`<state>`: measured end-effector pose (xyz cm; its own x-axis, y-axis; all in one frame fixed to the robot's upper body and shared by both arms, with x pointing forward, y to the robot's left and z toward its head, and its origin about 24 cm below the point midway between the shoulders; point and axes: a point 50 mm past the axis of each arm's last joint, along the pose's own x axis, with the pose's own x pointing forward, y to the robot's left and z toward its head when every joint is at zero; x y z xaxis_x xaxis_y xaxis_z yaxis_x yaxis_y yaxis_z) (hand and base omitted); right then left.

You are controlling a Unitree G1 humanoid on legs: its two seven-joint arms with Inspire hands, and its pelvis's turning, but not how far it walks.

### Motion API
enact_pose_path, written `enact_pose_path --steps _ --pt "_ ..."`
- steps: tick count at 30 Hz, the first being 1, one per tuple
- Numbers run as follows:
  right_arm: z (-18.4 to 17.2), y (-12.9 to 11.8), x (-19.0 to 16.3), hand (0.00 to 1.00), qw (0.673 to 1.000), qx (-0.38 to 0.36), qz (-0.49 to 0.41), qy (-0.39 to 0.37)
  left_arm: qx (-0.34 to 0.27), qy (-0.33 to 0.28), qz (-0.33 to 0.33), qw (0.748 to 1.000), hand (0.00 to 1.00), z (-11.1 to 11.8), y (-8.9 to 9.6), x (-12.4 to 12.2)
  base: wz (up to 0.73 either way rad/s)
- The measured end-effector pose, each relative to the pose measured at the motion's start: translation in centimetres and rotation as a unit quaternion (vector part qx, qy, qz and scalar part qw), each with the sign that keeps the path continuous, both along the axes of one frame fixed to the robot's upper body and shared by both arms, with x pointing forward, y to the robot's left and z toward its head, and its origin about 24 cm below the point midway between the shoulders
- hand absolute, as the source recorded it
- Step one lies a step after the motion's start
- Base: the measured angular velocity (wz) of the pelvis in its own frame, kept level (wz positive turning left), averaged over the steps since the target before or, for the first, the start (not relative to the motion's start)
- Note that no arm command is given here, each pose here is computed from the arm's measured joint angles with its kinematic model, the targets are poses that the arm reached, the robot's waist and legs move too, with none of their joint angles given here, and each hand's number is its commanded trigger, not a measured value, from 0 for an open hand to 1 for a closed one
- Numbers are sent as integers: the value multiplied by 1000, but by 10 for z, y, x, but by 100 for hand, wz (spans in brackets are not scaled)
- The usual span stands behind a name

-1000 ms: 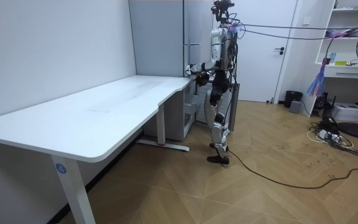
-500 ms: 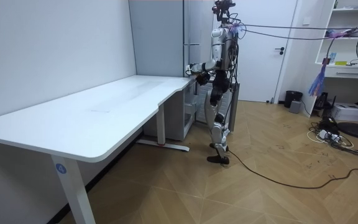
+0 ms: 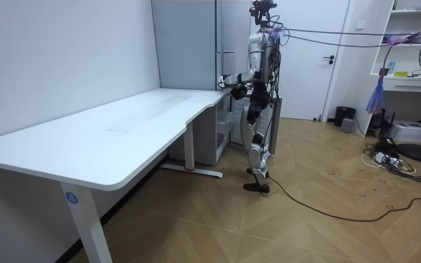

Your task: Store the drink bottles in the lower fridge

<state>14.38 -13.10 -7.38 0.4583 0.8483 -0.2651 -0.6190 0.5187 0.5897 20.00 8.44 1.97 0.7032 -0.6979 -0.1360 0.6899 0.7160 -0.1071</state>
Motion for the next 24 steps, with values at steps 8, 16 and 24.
enact_pose_path --steps 8,16,24 --pt "9 0 6 100 999 33 -6 -19 -10 -36 3 999 0 17 0 3 3" --pt "13 1 13 100 999 39 -1 -36 -14 -50 16 999 0 24 1 5 0" --pt "18 1 18 100 997 44 -4 -63 -21 -68 13 997 0 32 2 6 1"
